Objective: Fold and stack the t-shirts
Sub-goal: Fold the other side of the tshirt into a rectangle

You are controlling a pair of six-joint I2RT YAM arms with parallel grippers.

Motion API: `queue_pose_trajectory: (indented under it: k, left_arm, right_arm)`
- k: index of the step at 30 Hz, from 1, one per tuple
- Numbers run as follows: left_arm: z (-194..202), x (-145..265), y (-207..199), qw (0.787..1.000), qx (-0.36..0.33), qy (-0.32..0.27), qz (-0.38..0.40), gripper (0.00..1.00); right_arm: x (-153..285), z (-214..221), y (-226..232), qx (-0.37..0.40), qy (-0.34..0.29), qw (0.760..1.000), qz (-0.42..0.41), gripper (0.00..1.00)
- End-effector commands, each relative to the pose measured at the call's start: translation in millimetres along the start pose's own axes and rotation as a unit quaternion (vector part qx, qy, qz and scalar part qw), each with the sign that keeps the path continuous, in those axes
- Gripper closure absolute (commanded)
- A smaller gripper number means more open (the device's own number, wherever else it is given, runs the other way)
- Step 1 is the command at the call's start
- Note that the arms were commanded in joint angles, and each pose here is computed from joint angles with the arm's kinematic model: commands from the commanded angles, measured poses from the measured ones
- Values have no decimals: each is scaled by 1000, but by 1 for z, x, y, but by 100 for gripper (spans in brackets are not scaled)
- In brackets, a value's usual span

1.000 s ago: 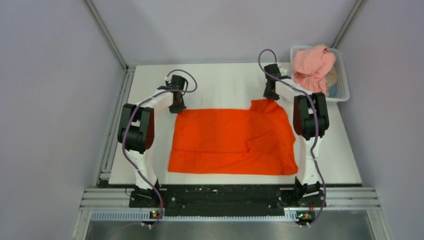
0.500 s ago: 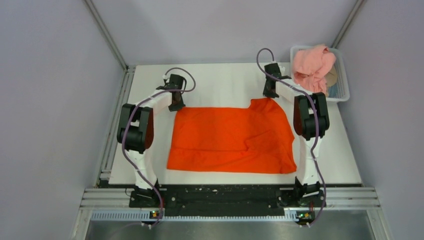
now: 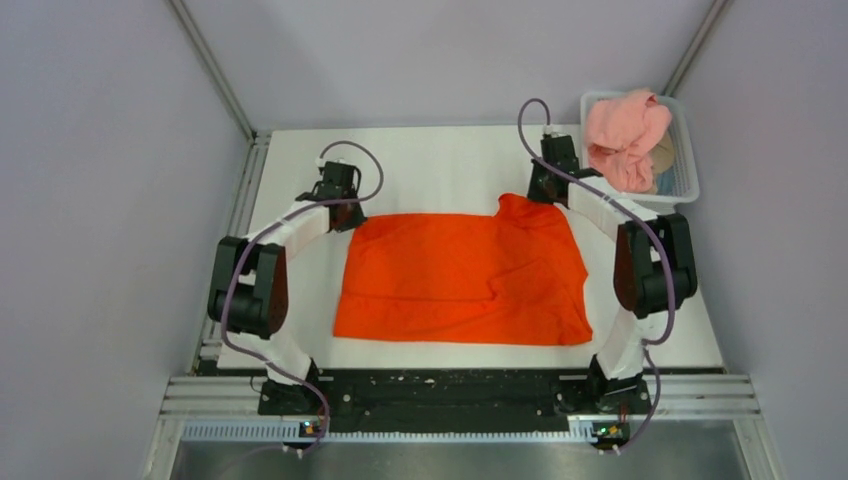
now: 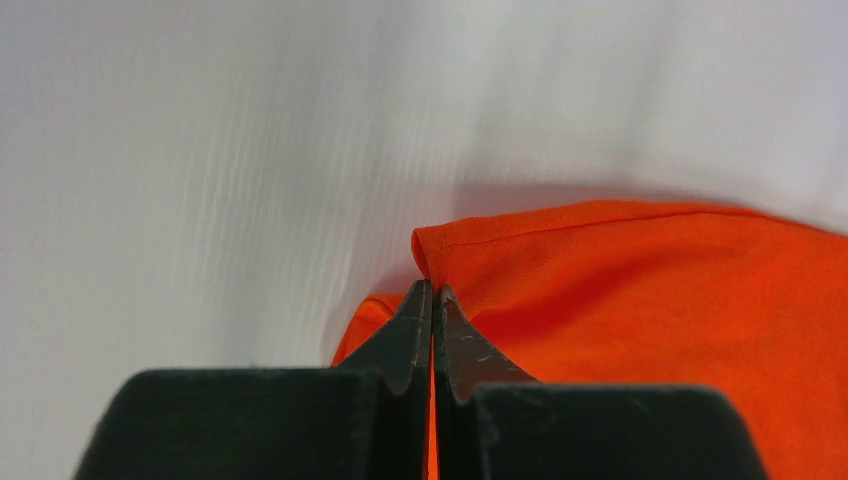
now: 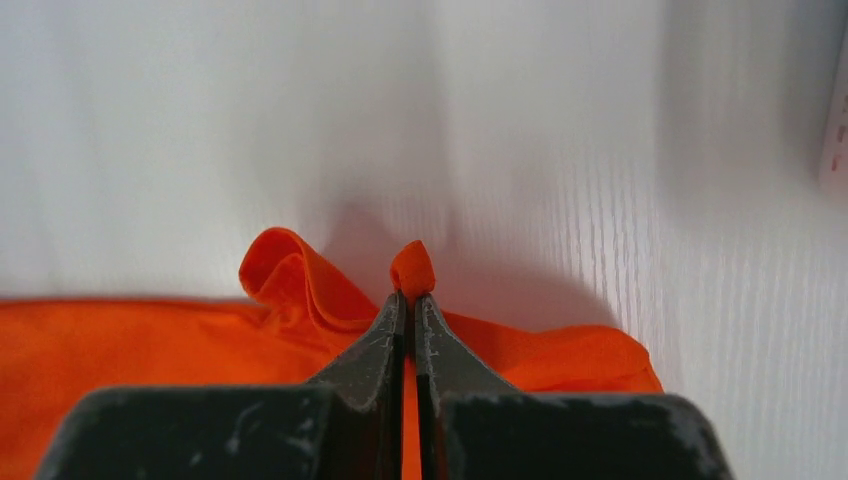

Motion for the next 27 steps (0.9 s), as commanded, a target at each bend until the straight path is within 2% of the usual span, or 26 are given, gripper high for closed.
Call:
queue_pose_trajectory:
  k: [1,9,19,27]
  left_arm:
    - [-10,37,-11,996,42,-61,58,100]
    - [32,62,-3,991,79,-71,80,100]
    - [72,90,24,985,127,-97,63,100]
    - [98,103,45,980,150,-113,57,100]
  right_arm:
    - [52,-5,25,24,-45,997,-51,100]
    - [106,36,23,39,-51,996,-65,100]
    - [162,70,3,37,-62,994,-81,100]
    - [173,102,-8,25,-41,994,-93,100]
Point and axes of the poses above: each gripper's point midway between its finger pads, its own x axis back along the fingers, its own y axis along the line the jaws close on, z = x × y, the point moved 1 cm from there along x, back along the fingers, and after that the axes turned 2 degrees about -x, right-handed, at the moved point
